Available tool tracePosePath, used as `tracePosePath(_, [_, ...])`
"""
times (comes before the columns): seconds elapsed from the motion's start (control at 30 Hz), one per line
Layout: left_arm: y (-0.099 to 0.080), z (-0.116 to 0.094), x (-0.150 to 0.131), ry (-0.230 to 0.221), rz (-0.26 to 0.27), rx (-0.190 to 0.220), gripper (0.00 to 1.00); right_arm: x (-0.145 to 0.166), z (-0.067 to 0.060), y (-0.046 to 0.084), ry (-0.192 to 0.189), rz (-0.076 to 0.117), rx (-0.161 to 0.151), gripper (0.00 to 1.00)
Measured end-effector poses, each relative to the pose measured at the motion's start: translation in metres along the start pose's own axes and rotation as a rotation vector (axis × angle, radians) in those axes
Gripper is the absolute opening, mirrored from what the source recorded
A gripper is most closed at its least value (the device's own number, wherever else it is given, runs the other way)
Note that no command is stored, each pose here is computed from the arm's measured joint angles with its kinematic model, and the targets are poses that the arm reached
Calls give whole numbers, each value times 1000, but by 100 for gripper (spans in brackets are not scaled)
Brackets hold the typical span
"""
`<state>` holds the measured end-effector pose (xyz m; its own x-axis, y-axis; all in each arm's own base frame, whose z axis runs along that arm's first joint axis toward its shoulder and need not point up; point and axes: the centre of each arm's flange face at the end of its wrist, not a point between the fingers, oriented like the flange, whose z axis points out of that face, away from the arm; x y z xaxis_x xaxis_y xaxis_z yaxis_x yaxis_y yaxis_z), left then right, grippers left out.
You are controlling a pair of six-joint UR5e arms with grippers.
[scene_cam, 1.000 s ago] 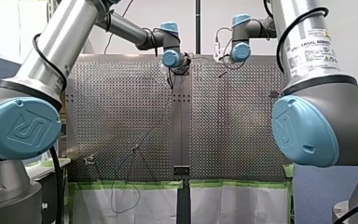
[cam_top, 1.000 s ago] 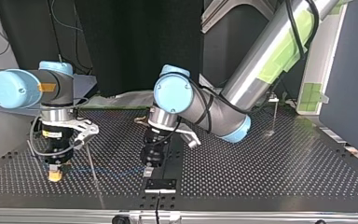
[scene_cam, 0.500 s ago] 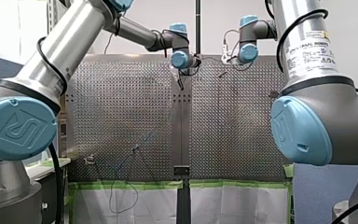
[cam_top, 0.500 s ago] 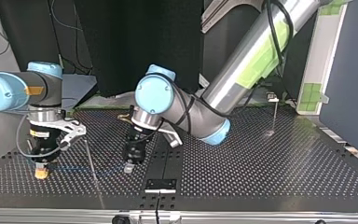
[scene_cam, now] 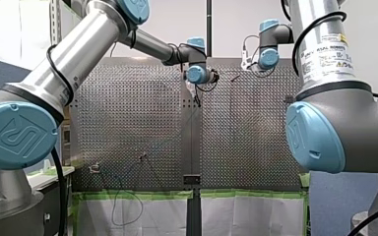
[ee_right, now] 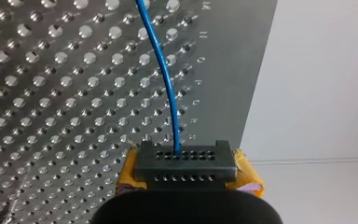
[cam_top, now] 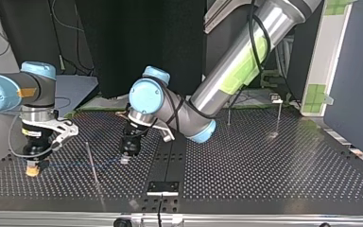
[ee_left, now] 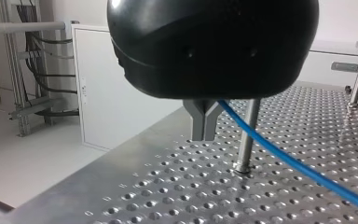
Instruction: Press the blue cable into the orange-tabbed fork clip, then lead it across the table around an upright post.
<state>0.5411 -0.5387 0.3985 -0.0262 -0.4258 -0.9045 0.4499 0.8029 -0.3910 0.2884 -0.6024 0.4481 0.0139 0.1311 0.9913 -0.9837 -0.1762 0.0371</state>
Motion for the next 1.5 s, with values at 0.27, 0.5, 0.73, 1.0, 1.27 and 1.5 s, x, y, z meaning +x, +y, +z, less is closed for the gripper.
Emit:
tracePosePath(0.27, [1,1,3,2,-20,1,0,-29,3,-1,-45,-1,2,0])
tracePosePath(0.5, [12,6,17,13,-27,-5,0,-63,5,-6,-97,-2,10,0])
tracePosePath(0.73, [23,10,30,25,-28,-19,0,-95,1,-10,-150,-7,14,0])
tracePosePath(1.0, [30,12,28,22,-28,-35,15,-125,-6,-15,-201,-11,26,0])
tracePosePath(1.27, [35,10,29,35,-5,-60,100,-150,-10,-20,-239,-19,31,0])
tracePosePath(1.5, [41,8,29,49,15,-99,100,-161,-12,-22,-250,-20,31,0])
